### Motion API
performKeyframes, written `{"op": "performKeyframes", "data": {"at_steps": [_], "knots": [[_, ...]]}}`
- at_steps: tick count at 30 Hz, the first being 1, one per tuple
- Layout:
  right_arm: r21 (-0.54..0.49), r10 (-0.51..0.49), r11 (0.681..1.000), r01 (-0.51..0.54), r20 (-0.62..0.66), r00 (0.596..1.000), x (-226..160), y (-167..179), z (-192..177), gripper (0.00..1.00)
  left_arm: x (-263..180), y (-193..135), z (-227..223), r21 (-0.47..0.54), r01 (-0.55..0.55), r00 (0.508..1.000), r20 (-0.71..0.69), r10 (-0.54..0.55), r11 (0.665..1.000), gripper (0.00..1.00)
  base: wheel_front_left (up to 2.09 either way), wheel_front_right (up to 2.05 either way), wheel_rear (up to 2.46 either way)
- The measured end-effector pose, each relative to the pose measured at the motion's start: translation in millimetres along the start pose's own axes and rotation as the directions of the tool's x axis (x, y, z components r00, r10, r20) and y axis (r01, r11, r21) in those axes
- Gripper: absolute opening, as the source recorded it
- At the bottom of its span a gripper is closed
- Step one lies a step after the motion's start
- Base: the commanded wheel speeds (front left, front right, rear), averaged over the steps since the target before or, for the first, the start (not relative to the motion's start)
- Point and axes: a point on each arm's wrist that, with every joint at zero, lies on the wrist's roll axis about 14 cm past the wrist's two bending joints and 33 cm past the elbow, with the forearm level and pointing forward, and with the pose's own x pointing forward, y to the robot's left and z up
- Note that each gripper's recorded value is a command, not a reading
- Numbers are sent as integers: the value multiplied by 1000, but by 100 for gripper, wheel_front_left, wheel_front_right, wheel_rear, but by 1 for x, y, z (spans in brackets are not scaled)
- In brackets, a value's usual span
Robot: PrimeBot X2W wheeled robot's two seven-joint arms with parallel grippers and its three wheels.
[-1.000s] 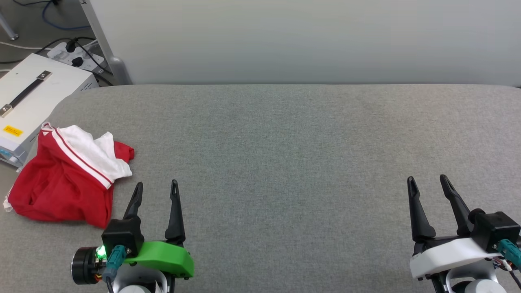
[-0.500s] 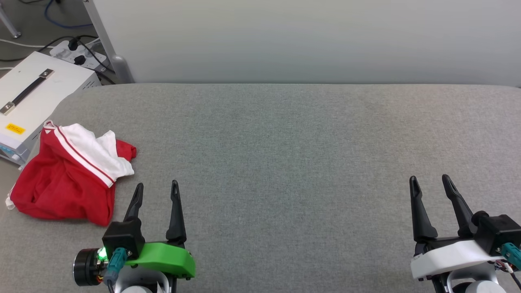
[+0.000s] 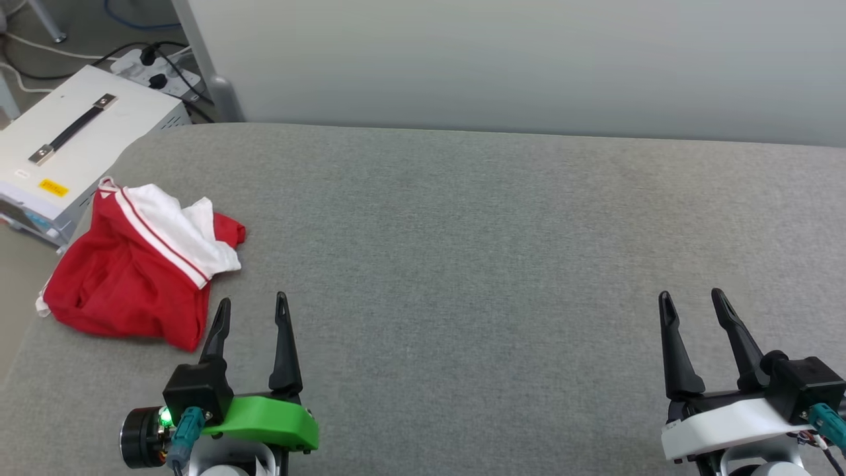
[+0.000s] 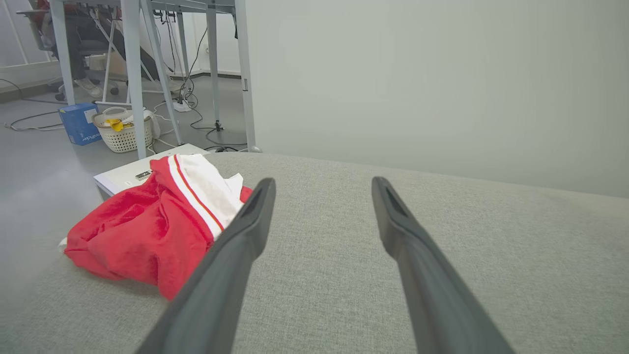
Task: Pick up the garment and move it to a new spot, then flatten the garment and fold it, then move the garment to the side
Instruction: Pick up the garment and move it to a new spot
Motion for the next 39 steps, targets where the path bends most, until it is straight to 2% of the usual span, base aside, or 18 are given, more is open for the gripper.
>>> {"op": "performKeyframes", "data": {"at_steps": [18,39], "knots": [[49,177,983,-176,-13,984,28,57,-18,100,-27,54,3,7,-187,982,11,186,982,100,0,0,0],[106,392,916,-386,-44,919,47,133,-41,100,-77,117,10,19,-406,914,12,406,914,100,0,0,0]]}}
